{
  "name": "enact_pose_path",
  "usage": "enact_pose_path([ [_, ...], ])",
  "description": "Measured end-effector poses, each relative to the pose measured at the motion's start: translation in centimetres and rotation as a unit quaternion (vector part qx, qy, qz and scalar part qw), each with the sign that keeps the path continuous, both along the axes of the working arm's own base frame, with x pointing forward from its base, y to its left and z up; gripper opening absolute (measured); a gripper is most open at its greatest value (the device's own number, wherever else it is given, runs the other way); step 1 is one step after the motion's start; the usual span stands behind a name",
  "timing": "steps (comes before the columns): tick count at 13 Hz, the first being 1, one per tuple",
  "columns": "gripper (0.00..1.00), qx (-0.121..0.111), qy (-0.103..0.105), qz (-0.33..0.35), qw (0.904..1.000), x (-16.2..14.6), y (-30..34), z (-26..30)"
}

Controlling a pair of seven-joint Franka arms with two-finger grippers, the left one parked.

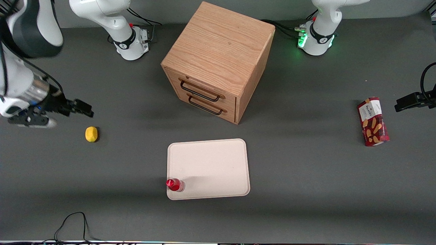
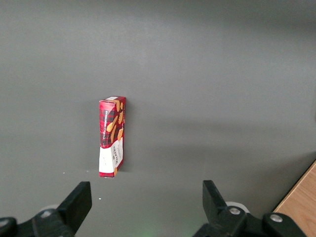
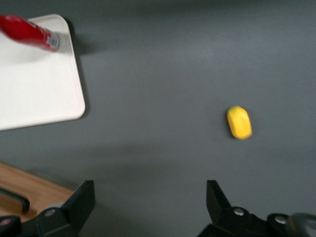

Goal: Place coke bottle on tray

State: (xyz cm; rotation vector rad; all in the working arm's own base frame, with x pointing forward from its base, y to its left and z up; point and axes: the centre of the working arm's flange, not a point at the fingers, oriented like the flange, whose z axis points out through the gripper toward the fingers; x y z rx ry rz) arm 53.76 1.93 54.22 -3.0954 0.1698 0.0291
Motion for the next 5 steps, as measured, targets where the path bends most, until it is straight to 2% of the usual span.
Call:
enact_pose_path([
  [2, 1.0, -0.011, 0.0, 0.006, 0.9999, -1.4, -0.2, 3.5],
  [5, 1.0, -0.014, 0.008, 0.01, 0.9998, -1.8, 0.0, 6.3],
])
